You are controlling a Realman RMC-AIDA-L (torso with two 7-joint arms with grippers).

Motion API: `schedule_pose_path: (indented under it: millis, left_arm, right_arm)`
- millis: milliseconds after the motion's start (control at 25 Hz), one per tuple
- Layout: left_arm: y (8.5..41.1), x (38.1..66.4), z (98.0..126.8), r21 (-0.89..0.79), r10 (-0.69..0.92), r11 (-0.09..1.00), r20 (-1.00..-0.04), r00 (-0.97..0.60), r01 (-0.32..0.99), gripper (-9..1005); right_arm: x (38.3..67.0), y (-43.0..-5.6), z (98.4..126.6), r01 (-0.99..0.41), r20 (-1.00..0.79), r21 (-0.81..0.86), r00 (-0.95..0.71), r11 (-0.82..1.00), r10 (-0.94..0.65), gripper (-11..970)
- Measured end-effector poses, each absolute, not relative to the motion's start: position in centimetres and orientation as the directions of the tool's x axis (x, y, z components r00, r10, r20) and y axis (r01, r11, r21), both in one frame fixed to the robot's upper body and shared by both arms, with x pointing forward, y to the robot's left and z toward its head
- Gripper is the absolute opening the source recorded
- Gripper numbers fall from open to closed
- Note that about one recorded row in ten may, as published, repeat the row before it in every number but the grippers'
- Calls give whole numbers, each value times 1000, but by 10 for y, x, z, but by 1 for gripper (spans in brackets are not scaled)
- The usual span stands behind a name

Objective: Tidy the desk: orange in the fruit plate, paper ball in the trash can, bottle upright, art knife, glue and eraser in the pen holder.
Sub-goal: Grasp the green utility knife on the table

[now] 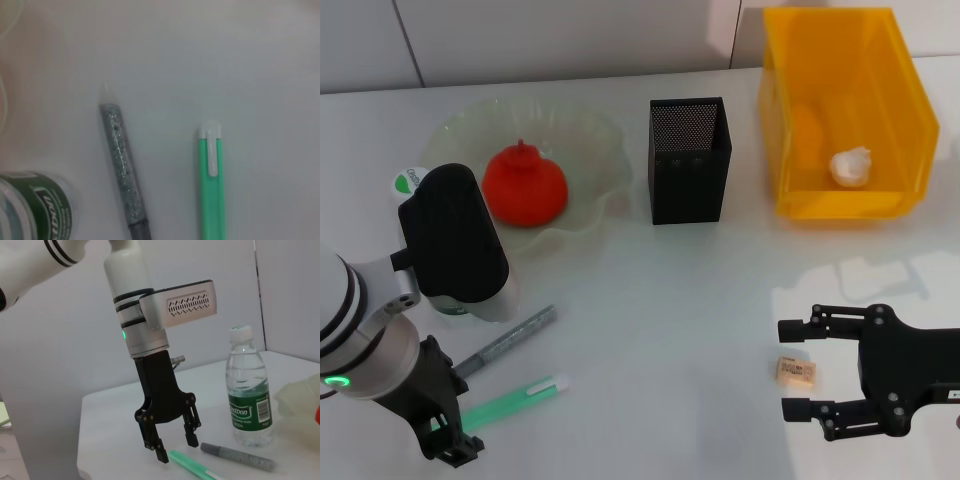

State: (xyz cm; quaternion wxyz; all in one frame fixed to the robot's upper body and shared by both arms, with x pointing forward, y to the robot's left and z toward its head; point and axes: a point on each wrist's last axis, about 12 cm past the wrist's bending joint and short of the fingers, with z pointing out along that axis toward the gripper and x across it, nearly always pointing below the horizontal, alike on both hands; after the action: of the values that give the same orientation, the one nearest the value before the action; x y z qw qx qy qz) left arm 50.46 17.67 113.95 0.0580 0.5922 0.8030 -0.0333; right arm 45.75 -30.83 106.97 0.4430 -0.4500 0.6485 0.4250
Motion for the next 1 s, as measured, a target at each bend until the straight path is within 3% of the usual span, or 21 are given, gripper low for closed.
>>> schedule_pose_path:
  millis: [200,1000]
  left_arm:
    - [179,505,1136,17,948,299,-119,-295,954,638]
    - [173,503,1128,51,967,249,-65,-245,967,628]
  right_arm:
    - [458,-308,1069,-959,-957,153,-204,237,-208,769]
    - [459,-308,1069,-958,-956,150,-204,244,-213,768]
